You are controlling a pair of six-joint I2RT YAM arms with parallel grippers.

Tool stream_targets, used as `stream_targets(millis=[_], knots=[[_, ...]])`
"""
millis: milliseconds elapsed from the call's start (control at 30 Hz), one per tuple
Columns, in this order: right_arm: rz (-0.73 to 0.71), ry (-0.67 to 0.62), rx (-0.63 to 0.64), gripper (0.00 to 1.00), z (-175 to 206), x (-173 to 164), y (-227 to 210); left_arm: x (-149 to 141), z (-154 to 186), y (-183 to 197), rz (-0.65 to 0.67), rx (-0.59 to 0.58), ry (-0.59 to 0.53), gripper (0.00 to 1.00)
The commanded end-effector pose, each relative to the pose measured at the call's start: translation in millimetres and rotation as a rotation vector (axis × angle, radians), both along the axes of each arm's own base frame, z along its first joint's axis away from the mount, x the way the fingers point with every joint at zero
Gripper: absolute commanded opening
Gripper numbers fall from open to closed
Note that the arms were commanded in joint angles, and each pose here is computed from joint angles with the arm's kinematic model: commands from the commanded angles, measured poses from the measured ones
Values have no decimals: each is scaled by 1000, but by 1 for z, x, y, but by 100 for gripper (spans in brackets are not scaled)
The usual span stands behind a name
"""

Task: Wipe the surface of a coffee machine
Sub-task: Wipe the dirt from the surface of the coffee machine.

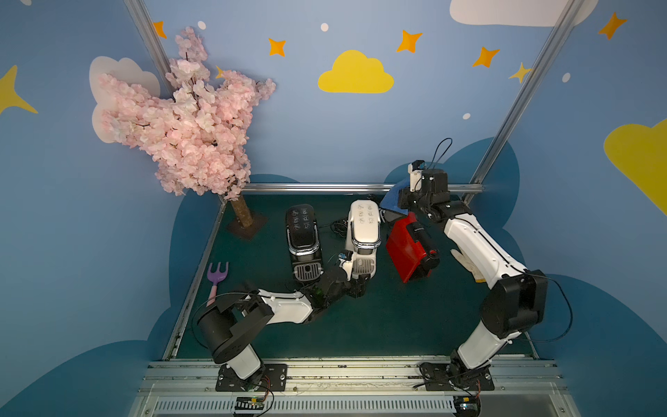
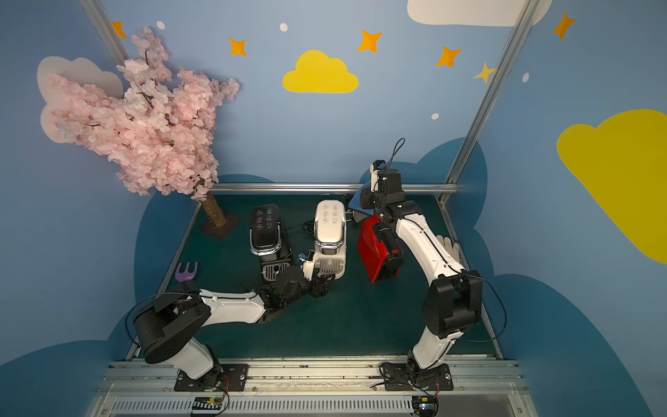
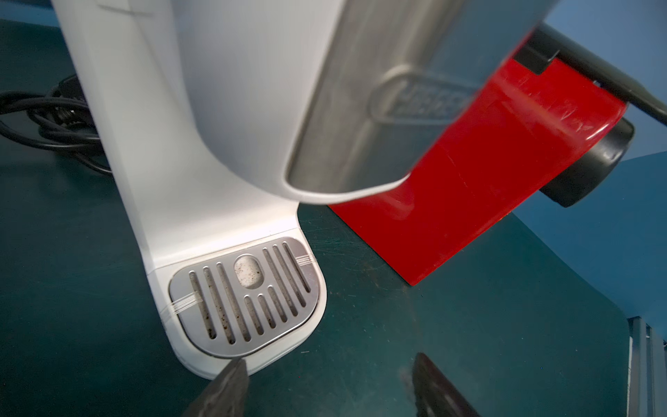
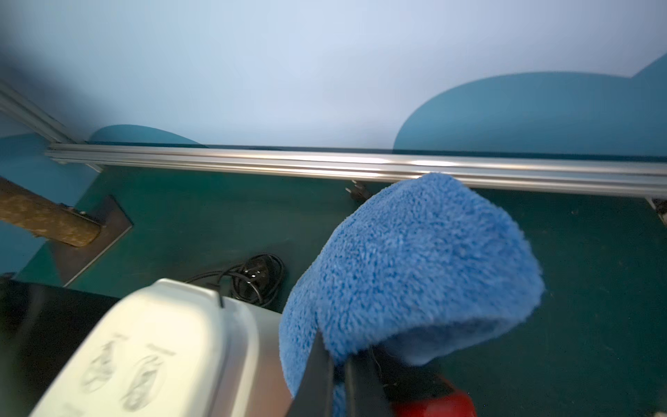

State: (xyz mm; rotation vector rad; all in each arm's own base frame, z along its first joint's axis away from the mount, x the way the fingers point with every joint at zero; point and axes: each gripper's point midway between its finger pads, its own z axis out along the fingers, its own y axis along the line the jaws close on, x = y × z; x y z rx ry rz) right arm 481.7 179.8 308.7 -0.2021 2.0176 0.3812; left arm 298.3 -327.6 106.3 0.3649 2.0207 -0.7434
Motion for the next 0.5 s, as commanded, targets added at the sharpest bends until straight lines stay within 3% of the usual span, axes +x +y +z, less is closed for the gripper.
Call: stream_targets(millis=[0, 267, 467], knots=[[116, -220, 97, 0, 82, -35, 17, -1, -2, 3, 6, -6, 4, 73], [355, -287, 196, 1, 120, -106, 48, 5, -13, 2, 14, -2, 20, 72], [424, -190, 244, 1, 88, -120, 67, 11, -17, 6, 31, 3, 25, 73]])
